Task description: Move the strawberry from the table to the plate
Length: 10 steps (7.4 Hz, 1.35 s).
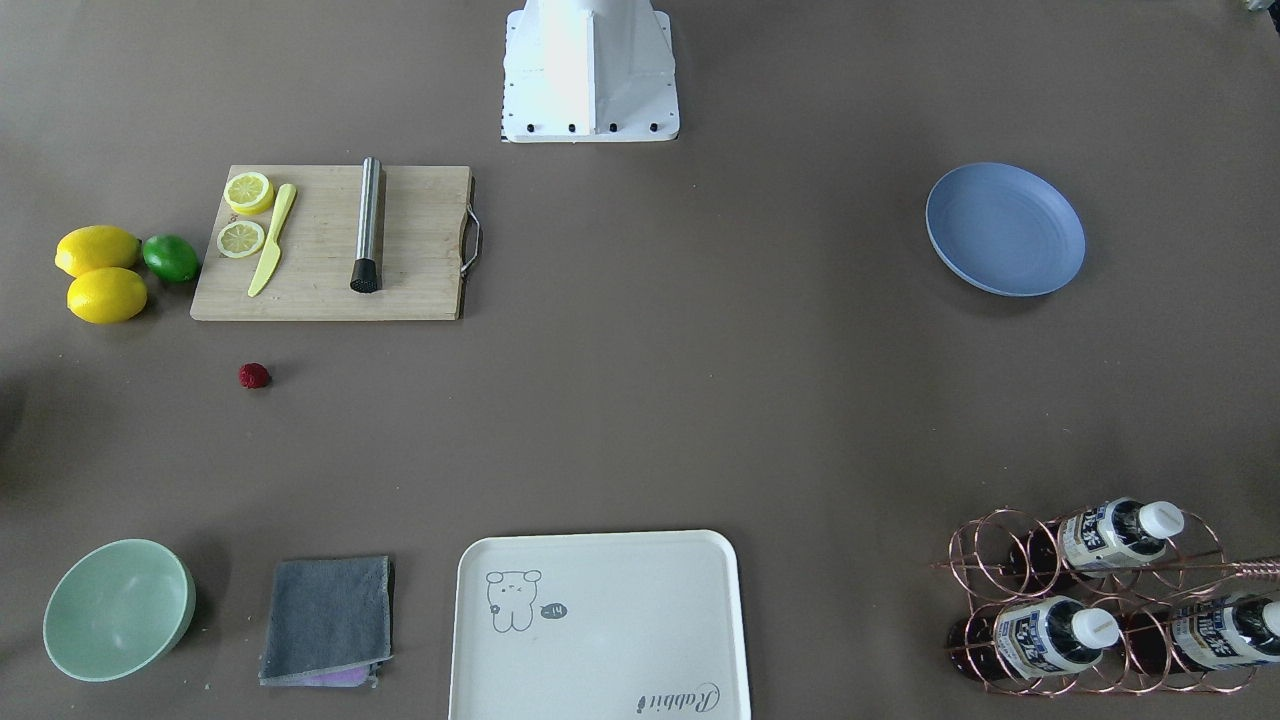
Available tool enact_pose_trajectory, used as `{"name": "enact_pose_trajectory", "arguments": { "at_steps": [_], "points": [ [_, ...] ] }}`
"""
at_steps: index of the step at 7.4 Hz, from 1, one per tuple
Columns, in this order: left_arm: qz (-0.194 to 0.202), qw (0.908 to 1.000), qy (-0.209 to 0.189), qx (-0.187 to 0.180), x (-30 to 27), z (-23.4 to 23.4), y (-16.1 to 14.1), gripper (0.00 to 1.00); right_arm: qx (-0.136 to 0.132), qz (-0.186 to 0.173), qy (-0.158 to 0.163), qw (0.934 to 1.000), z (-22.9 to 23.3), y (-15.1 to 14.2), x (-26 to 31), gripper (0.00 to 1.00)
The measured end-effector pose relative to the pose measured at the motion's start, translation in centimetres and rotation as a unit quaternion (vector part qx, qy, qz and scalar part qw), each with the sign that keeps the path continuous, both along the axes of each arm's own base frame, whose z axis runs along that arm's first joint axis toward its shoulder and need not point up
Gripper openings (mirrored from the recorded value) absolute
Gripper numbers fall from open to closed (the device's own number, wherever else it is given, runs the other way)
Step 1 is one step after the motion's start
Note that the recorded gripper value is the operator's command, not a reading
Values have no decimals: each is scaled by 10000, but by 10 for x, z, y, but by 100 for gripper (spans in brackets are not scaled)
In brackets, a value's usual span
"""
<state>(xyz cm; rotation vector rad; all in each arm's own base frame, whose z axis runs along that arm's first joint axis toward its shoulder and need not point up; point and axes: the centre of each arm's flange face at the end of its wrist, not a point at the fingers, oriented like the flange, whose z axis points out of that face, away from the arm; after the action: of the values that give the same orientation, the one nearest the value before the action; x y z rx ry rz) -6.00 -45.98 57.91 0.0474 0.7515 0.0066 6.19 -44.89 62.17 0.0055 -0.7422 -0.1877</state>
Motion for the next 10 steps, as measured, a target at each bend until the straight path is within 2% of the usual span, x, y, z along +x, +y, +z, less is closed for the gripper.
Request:
{"name": "enact_pose_trajectory", "arguments": {
  "at_steps": [2,4,6,8,10],
  "points": [
    [223,9996,128,107,42,-21,-5,98,223,-35,-193,9996,-17,-10,-12,100],
    [393,9984,395,3,90,-25,-1,97,278,34,-467,9985,-31,-18,-34,100],
    [519,9966,635,117,122,14,29,93,345,27,-736,9967,-44,-21,-53,100],
    [419,9954,863,31,159,55,49,90,187,92,-815,9965,-58,-29,-74,100],
    [283,9949,967,-46,189,89,64,80,119,73,-819,9965,-66,-35,-89,100]
  ]
}}
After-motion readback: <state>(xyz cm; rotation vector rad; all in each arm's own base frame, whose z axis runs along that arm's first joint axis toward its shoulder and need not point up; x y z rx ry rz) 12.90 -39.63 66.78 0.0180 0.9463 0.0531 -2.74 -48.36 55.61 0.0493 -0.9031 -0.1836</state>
